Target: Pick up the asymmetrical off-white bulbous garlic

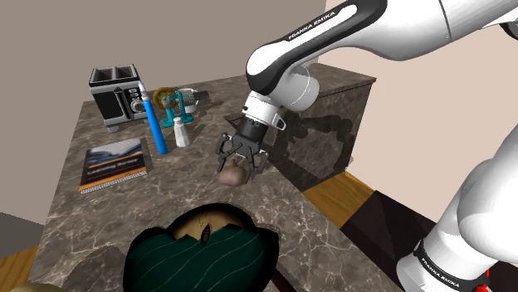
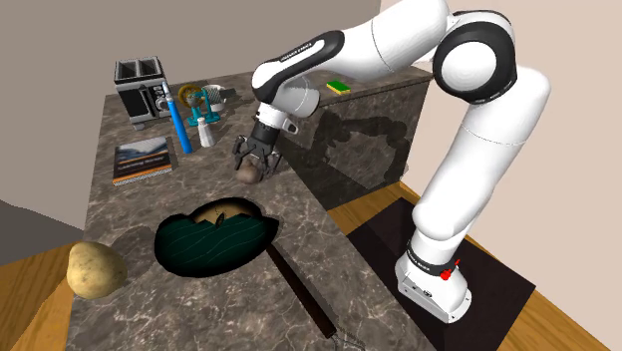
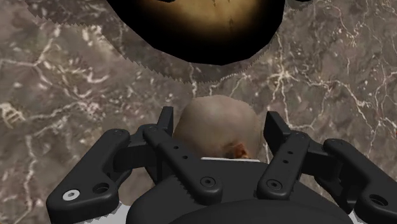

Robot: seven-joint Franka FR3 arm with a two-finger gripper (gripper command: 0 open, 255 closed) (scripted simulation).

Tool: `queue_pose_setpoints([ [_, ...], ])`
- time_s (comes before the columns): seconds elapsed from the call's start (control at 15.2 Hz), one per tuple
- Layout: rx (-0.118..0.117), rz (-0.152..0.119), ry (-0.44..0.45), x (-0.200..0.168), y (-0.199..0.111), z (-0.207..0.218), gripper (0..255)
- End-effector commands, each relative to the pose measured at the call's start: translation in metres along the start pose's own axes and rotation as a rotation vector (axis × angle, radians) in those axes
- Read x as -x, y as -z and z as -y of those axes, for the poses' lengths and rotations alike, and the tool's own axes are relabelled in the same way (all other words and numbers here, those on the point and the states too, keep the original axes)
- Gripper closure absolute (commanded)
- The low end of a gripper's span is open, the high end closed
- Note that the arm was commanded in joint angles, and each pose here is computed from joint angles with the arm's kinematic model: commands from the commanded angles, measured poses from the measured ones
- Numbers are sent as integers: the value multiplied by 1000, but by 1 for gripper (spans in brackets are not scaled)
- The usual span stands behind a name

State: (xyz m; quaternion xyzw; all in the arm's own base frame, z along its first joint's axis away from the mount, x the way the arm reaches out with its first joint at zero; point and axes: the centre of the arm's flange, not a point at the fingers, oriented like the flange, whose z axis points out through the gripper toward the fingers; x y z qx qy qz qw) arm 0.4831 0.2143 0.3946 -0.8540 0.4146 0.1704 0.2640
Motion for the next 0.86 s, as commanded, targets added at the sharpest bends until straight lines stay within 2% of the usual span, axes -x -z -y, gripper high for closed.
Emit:
queue_pose_setpoints([
  [0.0, 0, 0, 0, 6, 8, 4, 255],
  [0.66, 0, 0, 0, 33, 51, 21, 255],
  [0.79, 0, 0, 0, 34, 51, 21, 255],
])
